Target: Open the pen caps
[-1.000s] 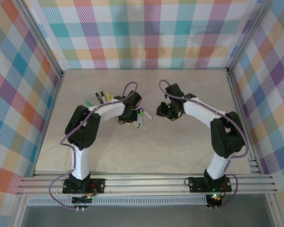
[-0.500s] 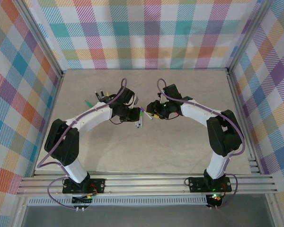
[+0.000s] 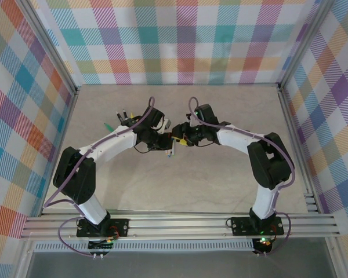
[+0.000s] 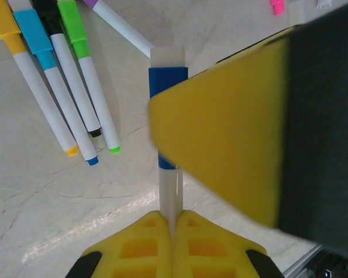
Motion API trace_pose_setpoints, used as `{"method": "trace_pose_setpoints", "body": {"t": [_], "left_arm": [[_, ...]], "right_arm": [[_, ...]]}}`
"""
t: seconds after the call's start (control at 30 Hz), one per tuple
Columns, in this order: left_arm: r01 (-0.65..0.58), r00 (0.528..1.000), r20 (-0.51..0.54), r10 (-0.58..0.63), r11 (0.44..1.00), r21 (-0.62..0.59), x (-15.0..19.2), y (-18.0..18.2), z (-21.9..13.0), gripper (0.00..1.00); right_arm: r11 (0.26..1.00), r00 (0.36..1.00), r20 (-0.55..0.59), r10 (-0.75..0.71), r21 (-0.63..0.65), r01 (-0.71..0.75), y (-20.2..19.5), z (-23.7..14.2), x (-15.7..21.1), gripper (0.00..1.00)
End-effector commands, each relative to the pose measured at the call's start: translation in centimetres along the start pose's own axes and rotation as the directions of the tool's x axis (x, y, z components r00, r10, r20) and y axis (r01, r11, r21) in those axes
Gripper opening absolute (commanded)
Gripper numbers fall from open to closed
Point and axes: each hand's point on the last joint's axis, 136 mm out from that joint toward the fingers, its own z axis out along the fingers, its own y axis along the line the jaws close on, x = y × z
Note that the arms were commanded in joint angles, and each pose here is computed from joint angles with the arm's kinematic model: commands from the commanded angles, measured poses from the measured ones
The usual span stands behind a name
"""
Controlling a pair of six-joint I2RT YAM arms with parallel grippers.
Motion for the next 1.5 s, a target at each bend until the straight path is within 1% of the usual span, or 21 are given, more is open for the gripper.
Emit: {"method": "trace_pose_setpoints", "body": {"t": [0.0, 0.03, 0.07, 0.1, 0.17, 0.2, 0.37, 0.43, 0.5, 0.6, 0.87, 0.93, 0.97, 1.0, 1.17, 1.27, 1.3, 1.33, 1.37, 1.43, 1.47], "left_arm": [[-0.031, 0.999, 0.009, 0.031, 0.999, 0.033, 0.4, -1.2, -1.1, 0.0], [-0.032, 0.999, 0.008, 0.031, 0.999, 0.03, 0.3, -1.2, -1.1, 0.0], [-0.033, 0.999, 0.006, 0.033, 0.999, 0.027, 0.3, -1.1, -1.0, 0.0], [-0.033, 0.999, 0.001, 0.033, 0.999, 0.027, 0.4, -1.1, -0.9, 0.0], [-0.033, 0.999, -0.004, 0.033, 0.999, 0.025, 0.5, -1.0, -0.8, 0.0], [-0.032, 0.999, -0.009, 0.033, 0.999, 0.021, 0.7, -0.9, -0.7, 0.0], [-0.021, 0.999, -0.031, 0.021, 1.0, -0.005, 1.2, 0.0, 0.1, 0.01], [-0.012, 0.999, -0.039, 0.012, 1.0, -0.001, 1.5, 0.0, 0.4, 0.17], [-0.01, 0.999, -0.037, 0.01, 1.0, 0.004, 1.4, -0.1, 0.7, 0.28], [-0.011, 0.999, -0.044, 0.011, 1.0, 0.005, 1.4, -0.4, 1.3, 0.29], [-0.001, 0.998, -0.059, 0.001, 1.0, -0.016, 1.1, -0.3, 2.4, 0.26], [0.0, 0.998, -0.058, -0.001, 1.0, -0.019, 0.9, -0.3, 2.5, 0.17], [0.0, 0.998, -0.055, -0.001, 1.0, -0.018, 0.9, -0.4, 2.5, 0.07], [-0.003, 0.998, -0.056, 0.002, 1.0, -0.019, 0.8, -0.4, 2.4, 0.0], [-0.035, 0.998, -0.05, 0.035, 0.999, 0.01, 1.5, -1.0, 1.5, 0.0], [-0.063, 0.996, -0.056, 0.064, 0.998, 0.027, 2.8, -1.7, 0.5, 0.0], [-0.077, 0.995, -0.067, 0.08, 0.996, 0.041, 3.6, -2.2, 0.1, 0.0], [-0.089, 0.992, -0.085, 0.093, 0.995, 0.054, 4.7, -2.7, -0.2, 0.0], [-0.1, 0.989, -0.099, 0.107, 0.993, 0.065, 5.9, -3.4, -0.6, 0.0], [-0.153, 0.979, -0.125, 0.162, 0.985, 0.079, 9.3, -4.8, -1.9, 0.0], [-0.158, 0.977, -0.133, 0.166, 0.985, 0.064, 10.4, -4.7, -2.5, 0.0]], "right_arm": [[0.999, 0.999, -0.026, -0.026, -0.037, 0.025, 1.6, 1.0, 0.2, 0.49], [0.999, 0.999, -0.03, -0.025, -0.035, 0.024, 1.6, 1.2, 0.3, 0.47], [0.999, 0.999, -0.032, -0.025, -0.037, 0.023, 1.7, 1.3, 0.3, 0.42], [0.999, 0.999, -0.034, -0.024, -0.038, 0.022, 1.7, 1.5, 0.3, 0.32], [1.0, 0.999, -0.032, -0.013, -0.025, 0.012, 1.4, 1.5, 0.3, 0.08], [1.0, 1.0, -0.024, -0.015, -0.021, 0.014, 1.4, 1.4, 0.2, 0.0], [1.0, 1.0, -0.005, -0.022, -0.011, 0.022, 1.6, 1.0, 0.1, 0.0], [1.0, 1.0, 0.001, -0.027, -0.012, 0.027, 1.9, 0.8, 0.1, 0.0], [1.0, 1.0, 0.0, -0.028, -0.013, 0.028, 2.1, 0.7, 0.1, 0.0], [0.999, 0.999, -0.004, -0.032, -0.017, 0.032, 2.4, 0.7, 0.2, 0.0], [0.999, 1.0, -0.01, -0.028, -0.017, 0.028, 2.7, 0.6, 0.4, 0.0], [0.999, 0.999, -0.011, -0.03, -0.017, 0.029, 2.8, 0.6, 0.5, 0.0], [1.0, 1.0, -0.012, -0.028, -0.013, 0.028, 2.7, 0.6, 0.5, 0.0], [1.0, 1.0, -0.01, -0.029, -0.007, 0.029, 2.5, 0.6, 0.5, 0.0], [0.998, 1.0, 0.007, -0.027, 0.058, 0.027, 1.2, 0.4, 0.3, 0.0], [0.997, 1.0, 0.026, -0.016, 0.074, 0.014, 0.8, 0.2, -0.7, 0.0], [0.996, 0.999, 0.045, -0.019, 0.093, 0.015, 0.4, 0.0, -1.7, 0.0], [0.989, 0.996, 0.091, -0.02, 0.147, 0.007, -0.5, -0.4, -3.3, 0.0], [0.985, 0.993, 0.118, 0.004, 0.171, -0.024, -1.6, -0.8, -5.1, 0.0], [0.982, 0.976, 0.132, 0.172, 0.056, -0.181, -4.1, -1.6, -10.1, 0.0], [0.976, 0.966, 0.147, 0.213, 0.021, -0.218, -4.8, -2.0, -11.7, 0.0]]}}
